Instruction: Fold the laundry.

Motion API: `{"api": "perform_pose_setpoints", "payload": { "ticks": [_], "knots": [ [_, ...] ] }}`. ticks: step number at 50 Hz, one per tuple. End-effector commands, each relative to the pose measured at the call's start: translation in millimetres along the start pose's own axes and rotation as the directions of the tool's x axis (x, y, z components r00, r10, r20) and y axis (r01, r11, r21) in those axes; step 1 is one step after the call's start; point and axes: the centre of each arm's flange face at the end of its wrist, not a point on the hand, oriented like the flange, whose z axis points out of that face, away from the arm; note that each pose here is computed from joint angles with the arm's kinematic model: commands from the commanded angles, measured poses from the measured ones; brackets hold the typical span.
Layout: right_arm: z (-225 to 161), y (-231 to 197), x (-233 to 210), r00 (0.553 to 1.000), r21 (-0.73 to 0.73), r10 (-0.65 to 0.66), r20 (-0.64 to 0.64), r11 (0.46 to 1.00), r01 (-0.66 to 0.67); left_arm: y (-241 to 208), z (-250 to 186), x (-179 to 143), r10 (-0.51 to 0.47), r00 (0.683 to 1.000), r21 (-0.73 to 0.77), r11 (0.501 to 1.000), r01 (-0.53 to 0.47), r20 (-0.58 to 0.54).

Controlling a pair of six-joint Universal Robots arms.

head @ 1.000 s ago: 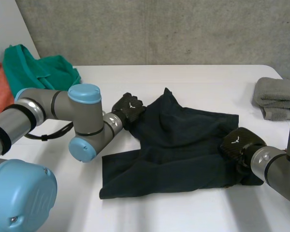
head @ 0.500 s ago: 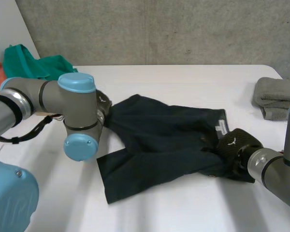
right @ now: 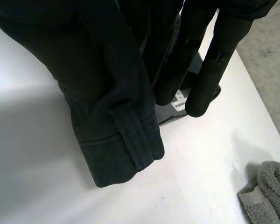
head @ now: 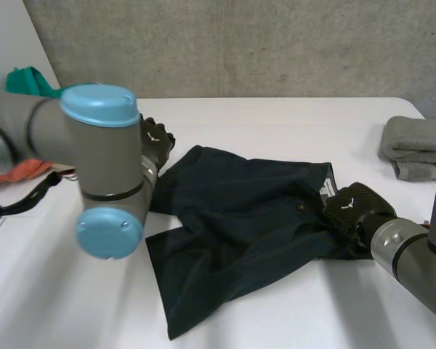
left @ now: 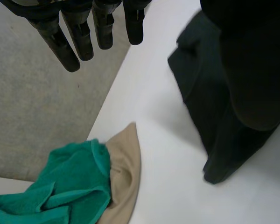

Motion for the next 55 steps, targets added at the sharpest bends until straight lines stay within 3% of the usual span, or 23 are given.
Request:
{"api": "perform_pose_setpoints", "payload": {
  "ticks": [1, 5, 6, 12, 16, 20, 23, 27, 28, 32, 34, 35, 39, 41, 46, 55],
  "knots": [
    [-2, -2, 1, 1.0, 0.017, 0.028, -0.012, 0.999, -0.028, -5, -69, 1, -0.164, 0.968, 0.021, 0.985, 0.171, -0.191],
    [-2, -3, 2, 0.999, 0.019, 0.034, -0.014, 0.999, -0.033, 9, -101, 18, -0.237, 0.916, -0.055, 0.971, 0.232, -0.323],
    [-2, -3, 3, 0.999, 0.019, 0.036, -0.016, 0.999, -0.035, 15, -112, 27, -0.269, 0.888, -0.093, 0.963, 0.252, -0.373],
    [-2, -4, 5, 0.999, 0.023, 0.047, -0.021, 0.999, -0.047, 36, -133, 57, -0.348, 0.789, -0.203, 0.937, 0.284, -0.506],
    [-4, -5, 5, 0.998, 0.025, 0.055, -0.023, 0.998, -0.054, 42, -136, 72, -0.361, 0.741, -0.231, 0.932, 0.278, -0.567],
    [-5, -6, 7, 0.998, 0.028, 0.061, -0.029, 0.998, -0.06, 41, -141, 77, -0.364, 0.715, -0.241, 0.931, 0.273, -0.597],
    [-7, -6, 8, 0.998, 0.026, 0.062, -0.031, 0.998, -0.061, 42, -141, 76, -0.37, 0.722, -0.247, 0.929, 0.275, -0.586],
    [-15, -7, 7, 0.999, 0.014, 0.04, -0.011, 0.999, -0.04, 43, -140, 67, -0.369, 0.766, -0.251, 0.928, 0.275, -0.526],
    [-21, -6, 5, 1.0, 0.001, 0.018, 0.014, 1.0, -0.018, 43, -142, 63, -0.362, 0.787, -0.253, 0.93, 0.267, -0.499],
    [-38, 2, -4, 0.983, -0.052, -0.099, 0.156, 0.993, 0.108, 49, -161, 59, -0.314, 0.816, -0.284, 0.939, 0.193, -0.485],
    [-43, 7, -7, 0.962, -0.061, -0.151, 0.227, 0.984, 0.169, 52, -172, 60, -0.274, 0.813, -0.291, 0.947, 0.135, -0.514],
    [-49, 12, -12, 0.933, -0.064, -0.197, 0.302, 0.972, 0.226, 55, -184, 63, -0.222, 0.799, -0.291, 0.955, 0.062, -0.558],
    [-59, 19, -26, 0.848, -0.045, -0.278, 0.451, 0.942, 0.333, 60, -201, 66, -0.145, 0.762, -0.288, 0.956, -0.057, -0.631],
    [-58, 21, -29, 0.834, -0.049, -0.281, 0.475, 0.938, 0.344, 59, -202, 67, -0.136, 0.759, -0.284, 0.957, -0.067, -0.637],
    [-46, 20, -21, 0.878, -0.093, -0.242, 0.413, 0.948, 0.305, 50, -191, 64, -0.123, 0.789, -0.26, 0.964, -0.049, -0.603],
    [-17, -2, 6, 0.98, -0.037, -0.132, 0.15, 0.99, 0.139, 12, -130, 43, -0.074, 0.9, -0.146, 0.989, 0.012, -0.43]
  ]
}}
